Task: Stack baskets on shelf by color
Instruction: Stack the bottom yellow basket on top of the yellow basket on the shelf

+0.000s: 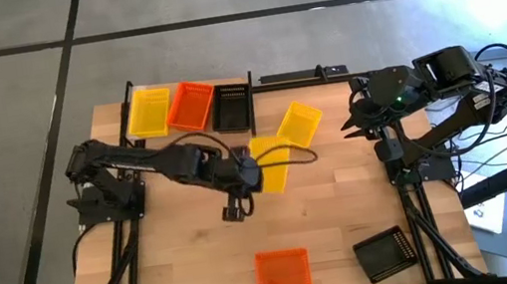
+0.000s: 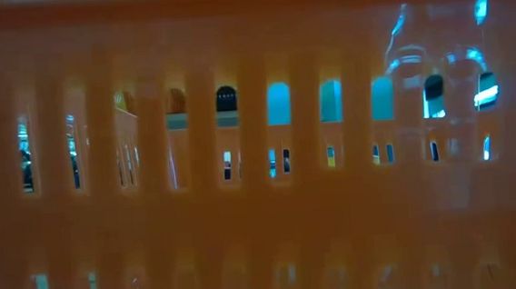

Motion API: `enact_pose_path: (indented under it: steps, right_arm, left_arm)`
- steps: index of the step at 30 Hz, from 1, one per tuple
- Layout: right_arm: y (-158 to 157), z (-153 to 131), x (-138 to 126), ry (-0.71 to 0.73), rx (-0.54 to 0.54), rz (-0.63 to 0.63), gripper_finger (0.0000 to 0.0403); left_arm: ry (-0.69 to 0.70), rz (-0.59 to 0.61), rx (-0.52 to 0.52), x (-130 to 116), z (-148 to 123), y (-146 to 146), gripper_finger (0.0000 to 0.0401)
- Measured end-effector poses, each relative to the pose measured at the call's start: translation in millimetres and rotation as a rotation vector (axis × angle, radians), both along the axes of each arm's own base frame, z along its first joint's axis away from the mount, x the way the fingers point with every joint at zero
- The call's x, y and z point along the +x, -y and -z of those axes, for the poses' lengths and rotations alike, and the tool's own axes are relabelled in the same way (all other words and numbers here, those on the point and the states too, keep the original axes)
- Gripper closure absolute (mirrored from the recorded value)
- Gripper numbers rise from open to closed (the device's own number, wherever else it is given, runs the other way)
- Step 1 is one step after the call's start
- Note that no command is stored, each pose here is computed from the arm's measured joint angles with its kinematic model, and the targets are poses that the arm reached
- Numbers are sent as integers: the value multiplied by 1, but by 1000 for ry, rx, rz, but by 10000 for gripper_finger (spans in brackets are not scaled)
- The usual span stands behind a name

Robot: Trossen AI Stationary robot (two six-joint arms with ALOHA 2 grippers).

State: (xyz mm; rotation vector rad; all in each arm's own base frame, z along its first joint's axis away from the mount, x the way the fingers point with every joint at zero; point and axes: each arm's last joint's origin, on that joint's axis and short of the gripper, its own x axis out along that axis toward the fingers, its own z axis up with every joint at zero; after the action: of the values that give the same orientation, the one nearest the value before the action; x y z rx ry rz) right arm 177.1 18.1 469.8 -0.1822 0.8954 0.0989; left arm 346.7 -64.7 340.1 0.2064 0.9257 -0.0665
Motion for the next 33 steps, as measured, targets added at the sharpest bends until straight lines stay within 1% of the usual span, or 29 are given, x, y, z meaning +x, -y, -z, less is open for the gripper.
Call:
enact_pose_path:
  steps: [3, 9, 11, 13, 15, 17, 20, 23, 25, 27, 28, 31, 33]
  right_arm:
    - [0, 0, 0, 0, 0, 0, 317]
    - [0, 0, 0, 0, 0, 0, 317]
    - [0, 0, 0, 0, -1, 0, 317]
    - [0, 0, 0, 0, -3, -3, 317]
    - [0, 0, 0, 0, -13, -16, 317]
    - [0, 0, 0, 0, -18, -22, 317]
    - [0, 0, 0, 0, -18, -22, 317]
    - [0, 0, 0, 0, -17, -22, 317]
    - [0, 0, 0, 0, -17, -22, 317]
    - [0, 0, 0, 0, -17, -22, 317]
    - [0, 0, 0, 0, -17, -22, 317]
    - [0, 0, 0, 0, -17, -22, 317]
    - [0, 0, 0, 1, -17, -22, 317]
  left_arm:
    - [-7, -36, 122, -10, -31, -5, 401]
    - [-66, -142, 246, -36, -70, -26, 401]
    - [-94, -173, 280, -45, -80, -33, 401]
    - [-141, -196, 306, -56, -85, -40, 401]
    - [-158, -234, 329, -64, -90, -47, 401]
    - [-172, -283, 333, -79, -96, -56, 401]
    - [-118, -344, 318, -93, -108, -66, 401]
    - [-82, -370, 299, -111, -119, -73, 401]
    - [-42, -391, 279, -128, -126, -78, 401]
    - [-38, -379, 277, -144, -130, -81, 401]
    - [-36, -385, 283, -148, -130, -83, 401]
    - [-42, -406, 286, -173, -126, -89, 401]
    - [-60, -427, 289, -179, -119, -91, 401]
